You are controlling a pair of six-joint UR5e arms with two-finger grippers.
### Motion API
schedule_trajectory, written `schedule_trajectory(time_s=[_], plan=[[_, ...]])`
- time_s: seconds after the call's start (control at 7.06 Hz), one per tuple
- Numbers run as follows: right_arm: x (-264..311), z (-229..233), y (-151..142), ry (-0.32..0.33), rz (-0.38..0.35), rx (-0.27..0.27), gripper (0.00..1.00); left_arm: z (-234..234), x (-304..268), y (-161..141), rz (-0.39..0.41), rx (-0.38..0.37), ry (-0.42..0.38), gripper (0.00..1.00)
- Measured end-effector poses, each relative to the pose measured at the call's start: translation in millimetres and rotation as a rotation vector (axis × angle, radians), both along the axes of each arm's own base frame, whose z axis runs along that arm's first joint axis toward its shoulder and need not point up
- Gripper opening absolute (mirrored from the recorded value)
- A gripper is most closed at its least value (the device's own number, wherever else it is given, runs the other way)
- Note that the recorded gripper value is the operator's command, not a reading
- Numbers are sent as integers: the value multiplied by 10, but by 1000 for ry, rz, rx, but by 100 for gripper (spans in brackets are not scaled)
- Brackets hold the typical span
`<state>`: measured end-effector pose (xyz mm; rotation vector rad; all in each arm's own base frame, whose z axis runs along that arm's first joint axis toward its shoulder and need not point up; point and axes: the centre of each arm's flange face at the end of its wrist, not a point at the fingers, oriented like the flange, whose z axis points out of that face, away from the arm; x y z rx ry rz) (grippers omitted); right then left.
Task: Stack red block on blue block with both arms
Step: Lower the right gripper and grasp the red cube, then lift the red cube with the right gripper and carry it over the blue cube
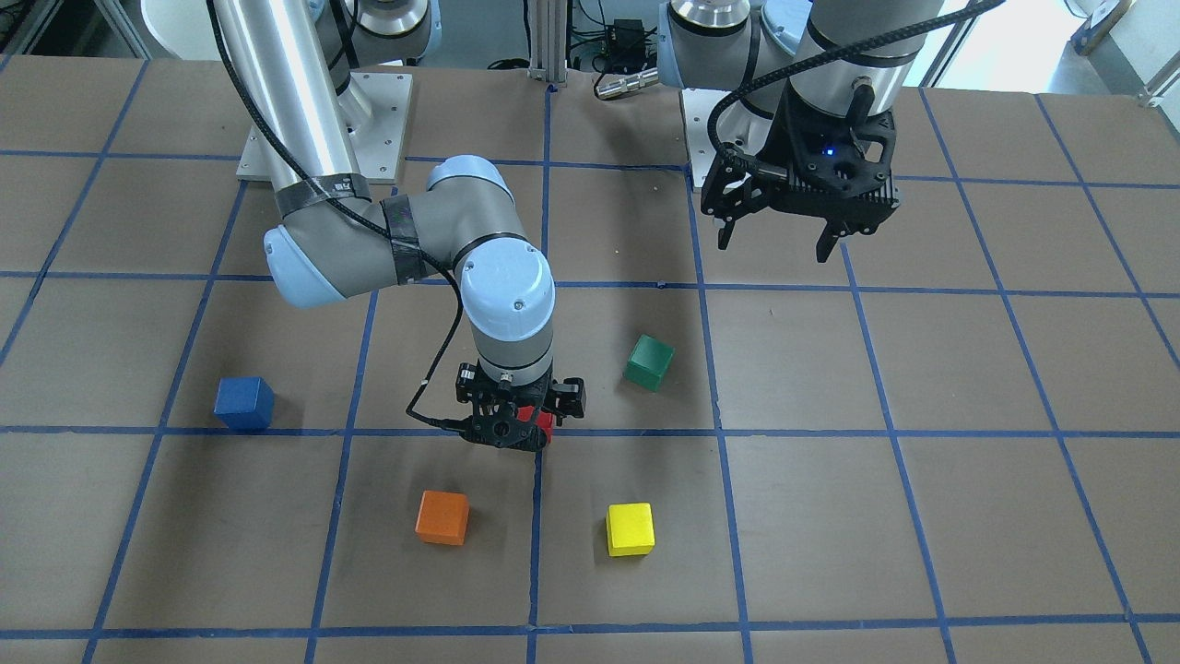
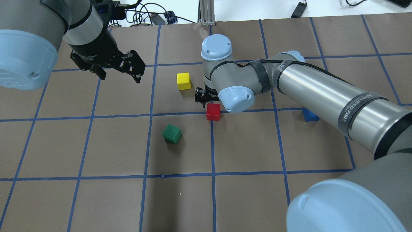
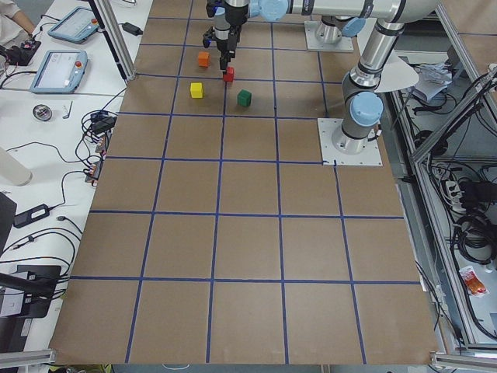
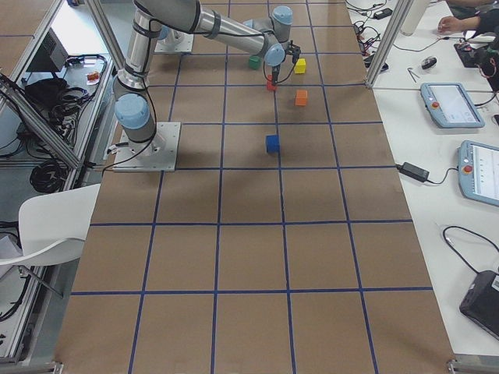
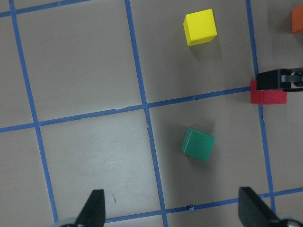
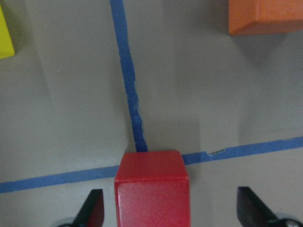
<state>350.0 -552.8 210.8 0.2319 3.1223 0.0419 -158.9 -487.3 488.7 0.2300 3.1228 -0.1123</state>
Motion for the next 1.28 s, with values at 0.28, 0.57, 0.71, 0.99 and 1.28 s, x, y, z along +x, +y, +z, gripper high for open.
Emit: schedule_trajectory(time_s=[0.28,0.57,0.71,0.99,1.28], plan=[[26,-49,5,-25,-2,16,87,0,3,0,1,0,-1,100],[40,-68,1,-36,-3,15,0,-1,2,1,1,0,-2,100],[41,-64,-1,-37,0,14,0,1,1,1,0,0,-2,100],[36,-3,-5,-35,1,8,0,0,2,1,-1,0,-3,100],[-81,395,-18,-37,10,-24,0,-3,2,1,-3,1,-3,100]])
